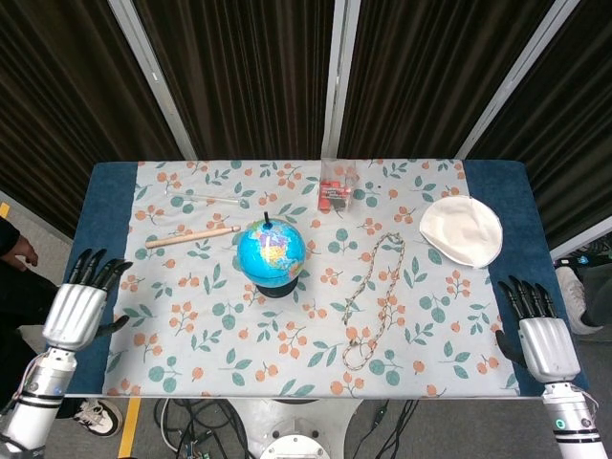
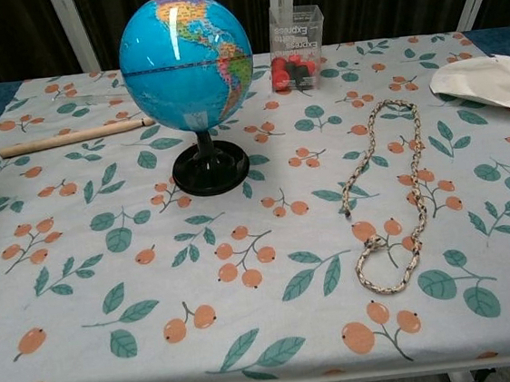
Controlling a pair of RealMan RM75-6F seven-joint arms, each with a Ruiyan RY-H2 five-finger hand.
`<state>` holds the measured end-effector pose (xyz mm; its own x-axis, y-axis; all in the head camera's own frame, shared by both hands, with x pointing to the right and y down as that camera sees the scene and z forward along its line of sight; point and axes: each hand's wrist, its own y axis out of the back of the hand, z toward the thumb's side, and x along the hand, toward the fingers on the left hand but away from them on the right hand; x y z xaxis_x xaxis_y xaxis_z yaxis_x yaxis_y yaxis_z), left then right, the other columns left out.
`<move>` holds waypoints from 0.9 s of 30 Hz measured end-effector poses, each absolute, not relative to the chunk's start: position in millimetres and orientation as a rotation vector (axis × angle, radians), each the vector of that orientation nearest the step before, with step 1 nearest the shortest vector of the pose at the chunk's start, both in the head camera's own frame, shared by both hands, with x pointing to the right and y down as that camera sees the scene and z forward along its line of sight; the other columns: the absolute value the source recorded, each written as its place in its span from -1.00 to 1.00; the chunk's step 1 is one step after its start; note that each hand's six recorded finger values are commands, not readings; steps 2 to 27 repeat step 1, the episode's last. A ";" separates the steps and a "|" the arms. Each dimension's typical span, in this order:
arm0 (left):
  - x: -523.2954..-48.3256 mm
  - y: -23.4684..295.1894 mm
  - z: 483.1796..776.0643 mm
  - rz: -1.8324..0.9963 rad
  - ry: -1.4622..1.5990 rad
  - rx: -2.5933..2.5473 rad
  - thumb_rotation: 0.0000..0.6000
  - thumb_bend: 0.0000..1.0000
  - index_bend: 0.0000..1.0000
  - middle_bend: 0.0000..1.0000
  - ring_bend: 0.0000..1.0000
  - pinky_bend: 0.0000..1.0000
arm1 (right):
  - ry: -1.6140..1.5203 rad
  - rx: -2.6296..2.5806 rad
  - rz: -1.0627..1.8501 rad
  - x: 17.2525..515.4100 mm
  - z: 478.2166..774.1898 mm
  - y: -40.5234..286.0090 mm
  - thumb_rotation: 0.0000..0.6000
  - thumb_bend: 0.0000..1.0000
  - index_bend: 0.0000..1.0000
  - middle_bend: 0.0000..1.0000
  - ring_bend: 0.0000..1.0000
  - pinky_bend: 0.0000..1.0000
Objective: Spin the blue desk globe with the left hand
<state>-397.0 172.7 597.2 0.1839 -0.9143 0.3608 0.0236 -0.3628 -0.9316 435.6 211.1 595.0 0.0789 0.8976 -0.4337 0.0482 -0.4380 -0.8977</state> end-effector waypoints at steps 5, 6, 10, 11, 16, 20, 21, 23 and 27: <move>-404.4 176.3 596.8 -1.338 0.878 -1.557 1.00 -0.76 -0.63 -0.70 -0.93 -0.92 | -0.955 -1.618 1.448 434.6 595.5 211.2 1.00 -0.34 -1.00 -1.00 -1.00 -1.00; -404.4 176.3 596.8 -1.338 0.878 -1.557 1.00 -0.76 -0.63 -0.70 -0.93 -0.92 | -0.955 -1.618 1.448 434.6 595.5 211.2 1.00 -0.34 -1.00 -1.00 -1.00 -1.00; -404.4 176.3 596.8 -1.338 0.878 -1.557 1.00 -0.76 -0.63 -0.70 -0.93 -0.92 | -0.955 -1.618 1.448 434.6 595.5 211.2 1.00 -0.34 -1.00 -1.00 -1.00 -1.00; -404.4 176.3 596.8 -1.338 0.878 -1.557 1.00 -0.76 -0.63 -0.70 -0.93 -0.92 | -0.955 -1.618 1.448 434.6 595.5 211.2 1.00 -0.34 -1.00 -1.00 -1.00 -1.00; -404.4 176.3 596.8 -1.338 0.878 -1.557 1.00 -0.76 -0.63 -0.70 -0.93 -0.92 | -0.955 -1.618 1.448 434.6 595.5 211.2 1.00 -0.34 -1.00 -1.00 -1.00 -1.00; -404.4 176.3 596.8 -1.338 0.878 -1.557 1.00 -0.76 -0.63 -0.70 -0.93 -0.92 | -0.955 -1.618 1.448 434.6 595.5 211.2 1.00 -0.34 -1.00 -1.00 -1.00 -1.00; -404.4 176.3 596.8 -1.338 0.878 -1.557 1.00 -0.76 -0.63 -0.70 -0.93 -0.92 | -0.955 -1.618 1.448 434.6 595.5 211.2 1.00 -0.34 -1.00 -1.00 -1.00 -1.00; -404.4 176.3 596.8 -1.338 0.878 -1.557 1.00 -0.76 -0.63 -0.70 -0.93 -0.92 | -0.955 -1.618 1.448 434.6 595.5 211.2 1.00 -0.34 -1.00 -1.00 -1.00 -1.00; -404.4 176.3 596.8 -1.338 0.878 -1.557 1.00 -0.76 -0.63 -0.70 -0.93 -0.92 | -0.955 -1.618 1.448 434.6 595.5 211.2 1.00 -0.34 -1.00 -1.00 -1.00 -1.00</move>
